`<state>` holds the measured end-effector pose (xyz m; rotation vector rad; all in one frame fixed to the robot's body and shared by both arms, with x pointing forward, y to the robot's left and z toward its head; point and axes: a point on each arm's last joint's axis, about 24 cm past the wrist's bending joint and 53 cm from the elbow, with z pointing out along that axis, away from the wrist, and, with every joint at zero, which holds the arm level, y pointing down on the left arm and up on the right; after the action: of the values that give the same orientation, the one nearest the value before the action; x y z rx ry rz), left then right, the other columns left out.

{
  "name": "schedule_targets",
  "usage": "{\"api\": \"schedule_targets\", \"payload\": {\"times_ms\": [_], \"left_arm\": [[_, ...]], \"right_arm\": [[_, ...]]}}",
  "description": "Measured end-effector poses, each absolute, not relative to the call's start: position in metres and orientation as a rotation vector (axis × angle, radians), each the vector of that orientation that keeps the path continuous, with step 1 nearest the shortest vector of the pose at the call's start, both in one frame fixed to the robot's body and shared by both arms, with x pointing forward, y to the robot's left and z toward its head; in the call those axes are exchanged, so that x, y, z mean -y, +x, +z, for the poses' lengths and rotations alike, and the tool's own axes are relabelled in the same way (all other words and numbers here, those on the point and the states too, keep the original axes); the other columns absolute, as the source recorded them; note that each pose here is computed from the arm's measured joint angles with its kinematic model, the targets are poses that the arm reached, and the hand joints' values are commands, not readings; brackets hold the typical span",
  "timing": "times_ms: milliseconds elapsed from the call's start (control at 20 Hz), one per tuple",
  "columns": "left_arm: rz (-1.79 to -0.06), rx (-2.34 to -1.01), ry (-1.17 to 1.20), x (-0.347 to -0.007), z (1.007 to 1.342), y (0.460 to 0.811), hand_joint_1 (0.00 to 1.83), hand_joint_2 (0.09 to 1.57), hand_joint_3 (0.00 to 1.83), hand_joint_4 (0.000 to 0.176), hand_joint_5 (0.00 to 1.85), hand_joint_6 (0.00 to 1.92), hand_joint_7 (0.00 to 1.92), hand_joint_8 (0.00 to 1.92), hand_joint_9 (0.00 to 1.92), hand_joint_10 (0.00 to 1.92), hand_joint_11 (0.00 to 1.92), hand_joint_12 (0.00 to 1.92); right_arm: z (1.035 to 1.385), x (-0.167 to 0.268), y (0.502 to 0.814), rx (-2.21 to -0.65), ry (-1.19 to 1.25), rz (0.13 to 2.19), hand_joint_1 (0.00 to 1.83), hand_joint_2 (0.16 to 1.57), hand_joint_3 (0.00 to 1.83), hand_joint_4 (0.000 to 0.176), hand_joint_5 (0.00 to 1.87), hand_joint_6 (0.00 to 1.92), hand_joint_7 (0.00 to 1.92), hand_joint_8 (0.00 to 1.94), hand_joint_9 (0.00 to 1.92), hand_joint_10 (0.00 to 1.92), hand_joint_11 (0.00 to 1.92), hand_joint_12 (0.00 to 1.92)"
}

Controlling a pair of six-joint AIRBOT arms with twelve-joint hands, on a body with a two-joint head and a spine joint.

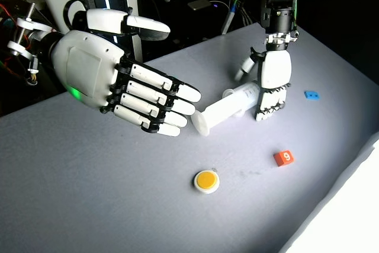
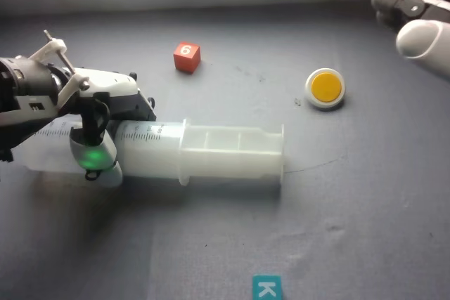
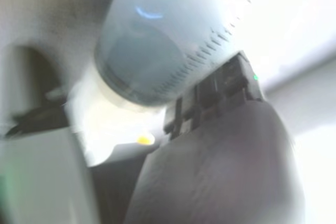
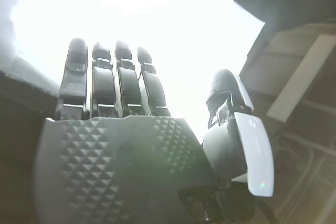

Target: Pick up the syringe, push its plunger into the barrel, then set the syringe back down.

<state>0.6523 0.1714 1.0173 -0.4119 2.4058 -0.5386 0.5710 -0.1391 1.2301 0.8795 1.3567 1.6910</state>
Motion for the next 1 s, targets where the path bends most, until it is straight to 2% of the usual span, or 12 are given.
{"api": "schedule_targets", "payload": {"times_ms": [50, 100, 200, 350, 400, 450, 500, 550, 650, 750, 800, 1000], "left_arm": [[-0.547, -2.405, -0.412, -0.17, 1.018, 0.652, 1.27, 1.03, 0.0, 0.0, 1.07, 0.71, 1.31, 0.5, 1.25, 0.25, 0.61, 1.42], [-0.562, -2.406, -0.431, -0.168, 1.017, 0.651, 1.28, 1.01, 0.0, 0.0, 1.14, 0.62, 1.32, 0.53, 1.25, 0.44, 0.67, 1.47], [-0.569, -2.41, -0.43, -0.165, 1.016, 0.651, 1.28, 1.0, 0.0, 0.0, 1.17, 0.57, 1.34, 0.5, 1.21, 0.57, 0.69, 1.49], [-0.571, -2.409, -0.436, -0.165, 1.018, 0.651, 1.27, 1.02, 0.0, 0.0, 1.11, 0.71, 1.32, 0.49, 1.14, 0.62, 0.63, 1.44], [-0.57, -2.411, -0.445, -0.166, 1.019, 0.649, 1.38, 1.06, 0.0, 0.0, 1.0, 0.92, 1.27, 0.45, 0.97, 1.12, 0.57, 1.45], [-0.564, -2.411, -0.454, -0.168, 1.022, 0.648, 1.38, 1.07, 0.0, 0.0, 0.99, 0.97, 1.2, 0.55, 0.92, 1.19, 0.52, 1.45], [-0.567, -2.411, -0.469, -0.169, 1.025, 0.646, 1.38, 1.07, 0.0, 0.0, 0.99, 0.97, 1.2, 0.55, 0.92, 1.19, 0.52, 1.45], [-0.568, -2.404, -0.485, -0.171, 1.032, 0.646, 1.25, 1.06, 0.0, 0.0, 1.02, 0.93, 1.17, 0.71, 0.96, 0.88, 0.47, 1.52], [-0.592, -2.361, -0.473, -0.172, 1.054, 0.649, 1.24, 1.07, 0.0, 0.0, 1.01, 0.92, 1.16, 0.76, 0.94, 0.89, 0.41, 1.57], [-0.625, -2.33, -0.486, -0.173, 1.071, 0.65, 1.25, 1.07, 0.0, 0.0, 0.99, 0.94, 1.18, 0.74, 0.96, 0.88, 0.44, 1.53], [-0.636, -2.322, -0.493, -0.173, 1.076, 0.648, 1.26, 1.06, 0.0, 0.0, 1.02, 0.85, 1.2, 0.75, 0.98, 0.91, 0.45, 1.56], [-0.675, -2.263, -0.54, -0.18, 1.103, 0.656, 1.26, 1.05, 0.0, 0.0, 1.03, 0.85, 1.21, 0.73, 0.97, 0.89, 0.4, 1.6]], "right_arm": [[1.231, 0.138, 0.572, -1.356, 0.883, 1.691, 0.0, 1.27, 0.0, 0.0, 0.21, 0.01, 0.22, 0.01, 0.18, 0.01, 0.0, 0.43], [1.232, 0.139, 0.573, -1.35, 0.888, 1.692, 0.0, 1.28, 0.0, 0.0, 0.23, 0.01, 0.25, 0.01, 0.2, 0.01, 0.0, 0.49], [1.23, 0.139, 0.573, -1.354, 0.895, 1.688, 0.0, 1.28, 0.0, 0.0, 0.23, 0.01, 0.25, 0.01, 0.21, 0.02, 0.0, 0.5], [1.226, 0.138, 0.573, -1.372, 0.893, 1.676, 0.0, 1.27, 0.0, 0.0, 0.23, 0.01, 0.27, 0.01, 0.23, 0.02, 0.0, 0.53], [1.225, 0.138, 0.573, -1.374, 0.895, 1.674, 0.0, 1.27, 0.0, 0.0, 0.19, 0.0, 0.22, 0.0, 0.18, 0.01, 0.0, 0.44], [1.223, 0.136, 0.573, -1.377, 0.901, 1.673, 0.0, 1.27, 0.0, 0.0, 0.21, 0.0, 0.22, 0.0, 0.17, 0.0, 0.0, 0.43], [1.222, 0.134, 0.572, -1.38, 0.9, 1.678, 0.0, 1.27, 0.0, 0.0, 0.21, 0.0, 0.22, 0.0, 0.17, 0.0, 0.0, 0.43], [1.222, 0.132, 0.572, -1.379, 0.9, 1.686, 0.0, 1.27, 0.0, 0.0, 0.2, 0.0, 0.21, 0.0, 0.16, 0.0, 0.0, 0.41], [1.222, 0.128, 0.572, -1.361, 0.918, 1.705, 0.0, 1.27, 0.0, 0.0, 0.16, 0.0, 0.16, 0.0, 0.11, 0.0, 0.0, 0.3], [1.221, 0.129, 0.573, -1.346, 0.943, 1.708, 0.0, 1.26, 0.0, 0.0, 0.04, 0.0, 0.01, 0.0, 0.0, 0.0, 0.0, 0.02], [1.219, 0.132, 0.576, -1.329, 0.977, 1.704, 0.0, 1.25, 0.0, 0.0, 0.01, 0.0, 0.0, 0.0, 0.0, 0.0, 0.0, 0.0], [1.221, 0.141, 0.587, -1.235, 1.097, 1.706, 0.0, 1.2, 0.0, 0.0, 0.0, 0.0, 0.0, 0.0, 0.0, 0.0, 0.0, 0.0]]}}
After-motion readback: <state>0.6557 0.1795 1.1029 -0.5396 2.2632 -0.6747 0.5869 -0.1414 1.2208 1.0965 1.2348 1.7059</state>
